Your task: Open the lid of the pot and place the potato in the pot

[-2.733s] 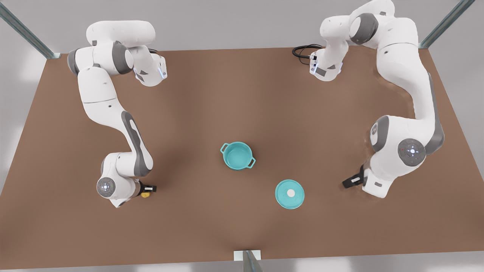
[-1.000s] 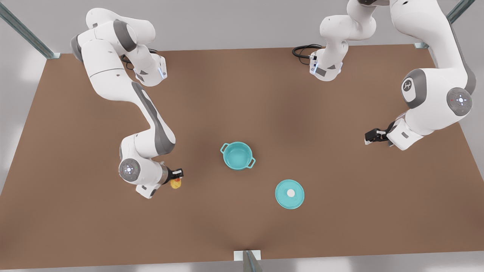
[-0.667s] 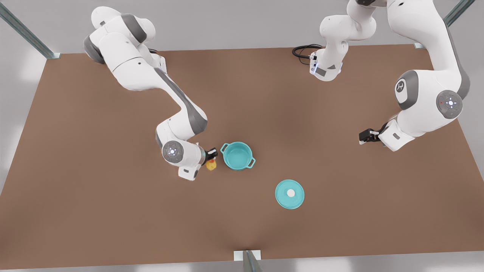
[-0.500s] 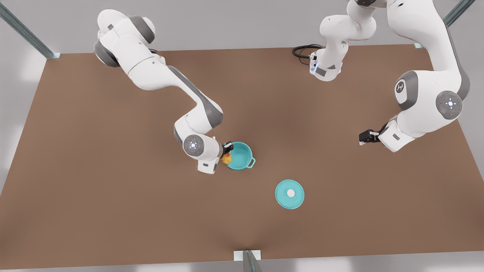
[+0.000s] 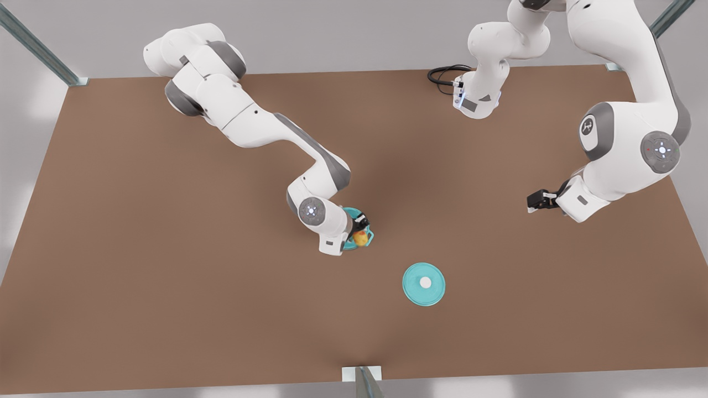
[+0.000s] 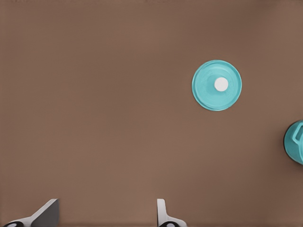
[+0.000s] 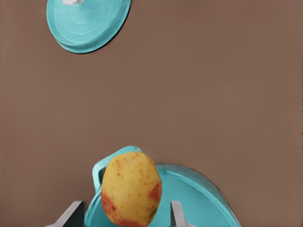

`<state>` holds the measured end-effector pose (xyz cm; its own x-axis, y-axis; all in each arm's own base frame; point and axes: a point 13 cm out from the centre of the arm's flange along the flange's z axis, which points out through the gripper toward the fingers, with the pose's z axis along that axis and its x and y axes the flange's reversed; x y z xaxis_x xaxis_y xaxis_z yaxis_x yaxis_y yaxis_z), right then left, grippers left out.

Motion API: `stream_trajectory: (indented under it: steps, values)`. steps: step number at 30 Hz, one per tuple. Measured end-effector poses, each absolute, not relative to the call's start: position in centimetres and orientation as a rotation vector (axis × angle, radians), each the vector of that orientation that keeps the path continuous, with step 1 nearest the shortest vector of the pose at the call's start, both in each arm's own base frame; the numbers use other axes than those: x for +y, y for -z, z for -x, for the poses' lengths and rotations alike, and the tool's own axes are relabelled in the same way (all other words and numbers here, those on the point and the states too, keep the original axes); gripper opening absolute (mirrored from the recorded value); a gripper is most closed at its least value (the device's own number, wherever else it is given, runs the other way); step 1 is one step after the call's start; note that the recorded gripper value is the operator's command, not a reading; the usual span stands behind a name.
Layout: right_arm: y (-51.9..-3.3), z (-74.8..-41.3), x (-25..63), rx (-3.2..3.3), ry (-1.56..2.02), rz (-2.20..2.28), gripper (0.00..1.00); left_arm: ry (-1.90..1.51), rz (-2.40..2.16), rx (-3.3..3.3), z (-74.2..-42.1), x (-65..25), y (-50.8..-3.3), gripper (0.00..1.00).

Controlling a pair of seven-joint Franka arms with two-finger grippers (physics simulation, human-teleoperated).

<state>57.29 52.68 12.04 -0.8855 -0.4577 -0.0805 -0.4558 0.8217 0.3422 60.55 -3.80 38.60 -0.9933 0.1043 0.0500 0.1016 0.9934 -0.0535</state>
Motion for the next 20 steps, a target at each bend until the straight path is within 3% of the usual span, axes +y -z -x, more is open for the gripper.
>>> stream_trajectory:
  steps: [5,8,10,12,14,16,18,20]
  values:
    - [-14.3,-58.4,52.8,-3.036,0.587,-0.73,1.0,-0.04,0.169,-3.08,-60.5,-3.3,-38.5,1.0]
    - [-19.3,-60.9,50.4,-3.078,0.614,-0.667,1.0,-0.029,0.177,-3.082,-60.6,-3.4,-38.5,1.0]
    - [-25.0,-65.4,42.7,-3.158,0.523,-0.56,1.0,-0.03,0.193,-3.088,-61.0,-4.1,-38.7,1.0]
    - [-29.5,-69.8,29.0,-3.226,0.285,-0.38,1.0,-0.033,0.195,-3.091,-61.2,-4.3,-38.8,1.0]
    - [-32.6,-71.1,16.0,-3.219,0.13,-0.178,1.0,-0.035,0.192,-3.09,-61.2,-4.2,-38.8,1.0]
    - [-34.5,-69.4,8.0,-3.181,0.045,-0.062,1.0,-0.036,0.19,-3.09,-61.3,-4.2,-38.8,1.0]
    - [-34.0,-62.6,4.3,-3.103,-0.021,-0.02,1.0,-0.037,0.19,-3.09,-61.3,-4.2,-38.8,1.0]
    - [-33.2,-58.4,3.6,-3.075,-0.052,-0.024,1.0,-0.037,0.191,-3.089,-61.3,-4.3,-38.7,1.0]
